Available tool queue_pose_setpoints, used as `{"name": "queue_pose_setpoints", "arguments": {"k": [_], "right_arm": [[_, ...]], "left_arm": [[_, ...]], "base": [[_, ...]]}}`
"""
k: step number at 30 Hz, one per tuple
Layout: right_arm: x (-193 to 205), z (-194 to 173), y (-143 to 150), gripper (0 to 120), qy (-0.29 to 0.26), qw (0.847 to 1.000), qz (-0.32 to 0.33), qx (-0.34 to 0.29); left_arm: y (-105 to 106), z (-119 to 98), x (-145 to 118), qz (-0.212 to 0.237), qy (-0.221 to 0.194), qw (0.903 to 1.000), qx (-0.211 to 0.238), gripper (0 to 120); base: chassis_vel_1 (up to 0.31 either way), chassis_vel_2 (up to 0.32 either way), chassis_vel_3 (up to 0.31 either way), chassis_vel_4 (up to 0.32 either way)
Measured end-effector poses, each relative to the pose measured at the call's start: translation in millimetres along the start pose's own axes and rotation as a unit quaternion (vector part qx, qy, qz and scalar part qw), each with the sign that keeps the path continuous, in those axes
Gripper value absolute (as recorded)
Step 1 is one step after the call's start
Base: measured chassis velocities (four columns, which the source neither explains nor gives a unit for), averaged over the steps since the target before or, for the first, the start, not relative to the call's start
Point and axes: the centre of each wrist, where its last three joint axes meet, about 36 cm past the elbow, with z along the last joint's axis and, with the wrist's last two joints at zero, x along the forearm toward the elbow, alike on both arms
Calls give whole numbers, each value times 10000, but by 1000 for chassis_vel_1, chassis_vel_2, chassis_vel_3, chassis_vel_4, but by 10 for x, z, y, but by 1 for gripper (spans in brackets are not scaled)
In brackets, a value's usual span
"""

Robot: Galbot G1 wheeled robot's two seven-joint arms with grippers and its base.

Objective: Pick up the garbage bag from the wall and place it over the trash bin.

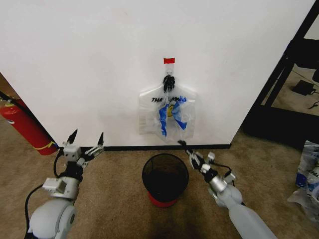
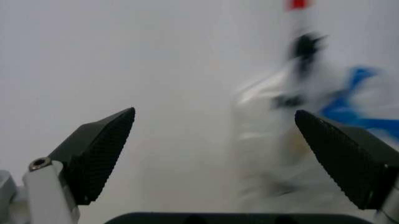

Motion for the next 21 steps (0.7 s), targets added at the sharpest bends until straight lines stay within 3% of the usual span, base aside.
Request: {"name": "queue_pose_setpoints", "arguments": {"k": [4,8,13,21], "right_arm": [[-43,40,68,0,137,9997,-159,95],[71,114,126,0,268,9990,-303,175],[107,128,168,0,290,9986,-377,209],[139,105,136,0,297,9987,-319,281]], "left_arm": [[-160,-190,-81,948,-122,9952,209,100],[-275,-258,-229,1611,185,9858,431,100],[-260,-225,-428,1866,545,9792,587,100],[-194,-118,-997,2117,916,9648,1264,100]], "base": [[0,0,0,0],[0,0,0,0],[0,0,0,0],[0,0,0,0]]}}
